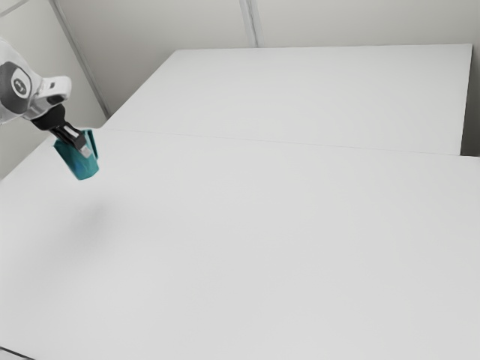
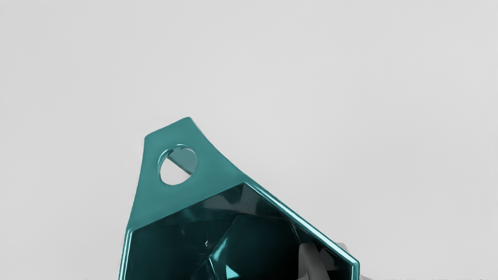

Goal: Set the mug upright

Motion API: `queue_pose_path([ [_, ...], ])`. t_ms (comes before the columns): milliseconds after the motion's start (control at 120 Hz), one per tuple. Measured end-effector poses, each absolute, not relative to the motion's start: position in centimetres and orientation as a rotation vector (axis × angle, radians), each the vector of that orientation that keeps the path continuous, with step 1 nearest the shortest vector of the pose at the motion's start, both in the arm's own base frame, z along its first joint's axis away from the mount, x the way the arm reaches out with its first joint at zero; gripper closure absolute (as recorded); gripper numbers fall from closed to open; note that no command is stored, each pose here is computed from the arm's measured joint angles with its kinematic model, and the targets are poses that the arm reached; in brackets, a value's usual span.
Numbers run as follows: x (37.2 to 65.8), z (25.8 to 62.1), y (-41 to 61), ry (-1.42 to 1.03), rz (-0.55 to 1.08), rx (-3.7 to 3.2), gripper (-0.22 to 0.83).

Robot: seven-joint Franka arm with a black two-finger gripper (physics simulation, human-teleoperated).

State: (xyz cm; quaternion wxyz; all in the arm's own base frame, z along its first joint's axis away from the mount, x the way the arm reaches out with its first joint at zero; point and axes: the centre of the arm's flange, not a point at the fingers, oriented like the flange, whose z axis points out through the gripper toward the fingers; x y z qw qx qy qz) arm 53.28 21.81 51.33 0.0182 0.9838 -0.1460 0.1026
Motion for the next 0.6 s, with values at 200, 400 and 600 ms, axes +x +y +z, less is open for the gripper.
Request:
queue_pose_path([
  [200,51.8,51.8,13.5,-0.327,0.229,3.17,0.79],
  [400,48.5,48.9,10.0,-0.07,0.193,3.28,0.79],
  [600,47.6,45.3,6.1,0.101,0.283,3.36,0.79],
])
